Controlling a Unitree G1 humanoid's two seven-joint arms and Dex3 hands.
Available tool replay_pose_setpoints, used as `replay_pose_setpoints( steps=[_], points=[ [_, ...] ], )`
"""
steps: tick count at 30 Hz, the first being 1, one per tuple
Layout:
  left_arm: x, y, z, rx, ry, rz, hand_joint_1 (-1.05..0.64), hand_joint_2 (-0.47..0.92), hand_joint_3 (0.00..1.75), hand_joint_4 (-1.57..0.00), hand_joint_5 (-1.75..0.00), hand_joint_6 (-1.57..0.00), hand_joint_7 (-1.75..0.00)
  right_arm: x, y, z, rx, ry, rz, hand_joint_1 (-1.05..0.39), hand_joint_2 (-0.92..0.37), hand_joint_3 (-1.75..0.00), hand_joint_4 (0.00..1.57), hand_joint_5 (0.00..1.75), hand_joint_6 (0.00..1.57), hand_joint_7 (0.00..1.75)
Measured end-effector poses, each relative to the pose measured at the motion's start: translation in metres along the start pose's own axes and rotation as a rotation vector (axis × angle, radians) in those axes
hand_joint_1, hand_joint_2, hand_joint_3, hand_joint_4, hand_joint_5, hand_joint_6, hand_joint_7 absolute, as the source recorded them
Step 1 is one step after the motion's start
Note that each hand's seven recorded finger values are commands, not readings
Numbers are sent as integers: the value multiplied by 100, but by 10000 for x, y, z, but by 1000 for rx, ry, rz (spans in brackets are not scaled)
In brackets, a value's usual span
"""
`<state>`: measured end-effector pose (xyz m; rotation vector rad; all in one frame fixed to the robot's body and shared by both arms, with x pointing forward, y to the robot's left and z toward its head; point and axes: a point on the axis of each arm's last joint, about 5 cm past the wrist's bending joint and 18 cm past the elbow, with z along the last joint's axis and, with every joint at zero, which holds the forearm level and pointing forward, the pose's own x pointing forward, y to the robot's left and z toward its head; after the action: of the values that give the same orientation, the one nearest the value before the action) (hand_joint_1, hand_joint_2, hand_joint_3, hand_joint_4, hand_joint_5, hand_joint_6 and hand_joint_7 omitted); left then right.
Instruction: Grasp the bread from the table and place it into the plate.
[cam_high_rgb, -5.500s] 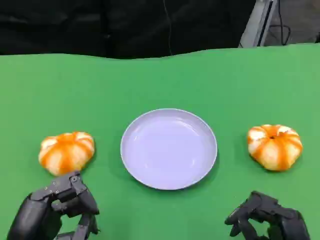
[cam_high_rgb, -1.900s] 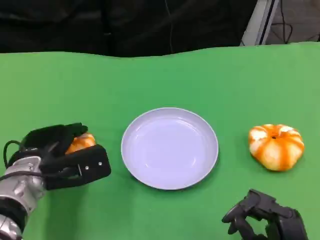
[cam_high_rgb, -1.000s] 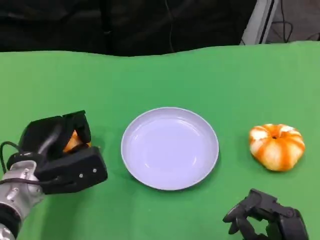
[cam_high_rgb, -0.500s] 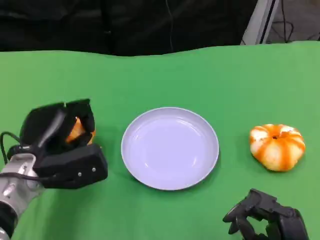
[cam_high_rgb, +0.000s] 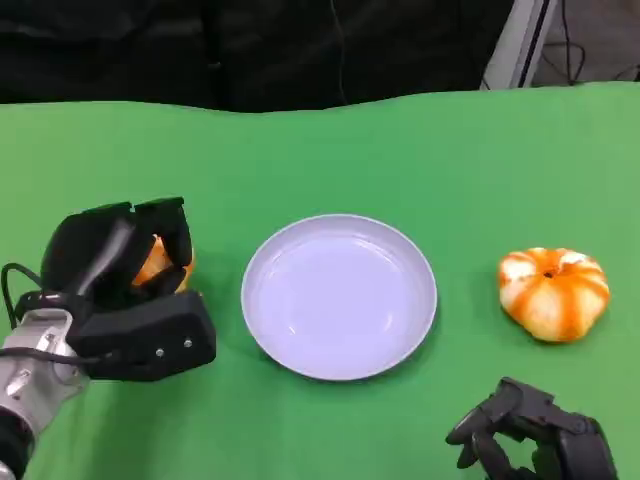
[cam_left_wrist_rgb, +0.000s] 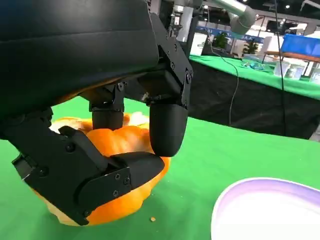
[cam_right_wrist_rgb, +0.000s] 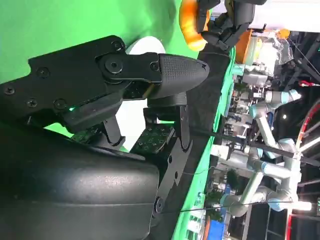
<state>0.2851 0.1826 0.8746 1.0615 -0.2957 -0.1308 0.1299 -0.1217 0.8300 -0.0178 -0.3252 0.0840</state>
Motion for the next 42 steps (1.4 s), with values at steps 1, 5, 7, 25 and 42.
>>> replay_pose_setpoints(
  steps=[1,5,7,25,42],
  points=[
    [7,6,23,-5,-20,9,-5,37,126,-91,-175,-74,-172,-1,-1,-1,-1,0,-1,-68,-92,-45,83,155,88,121],
    [89,68,172,-30,-136,67,-4,34,129,-92,-175,-74,-174,5,7,0,-8,-3,2,-69,-92,-43,84,157,88,122],
    [108,89,216,-39,-166,84,-4,32,132,-93,-175,-74,-174,3,7,0,-7,-3,1,-69,-92,-42,84,157,89,122],
    [170,14,590,-159,-304,88,-10,30,143,-95,-175,-79,-169,0,7,-1,-7,-2,0,-70,-92,-42,85,156,90,120],
    [249,-266,936,-263,-314,-93,-14,38,132,-87,-175,-76,-157,-6,15,3,-7,0,-1,-69,-92,-42,85,155,90,119]
  ],
)
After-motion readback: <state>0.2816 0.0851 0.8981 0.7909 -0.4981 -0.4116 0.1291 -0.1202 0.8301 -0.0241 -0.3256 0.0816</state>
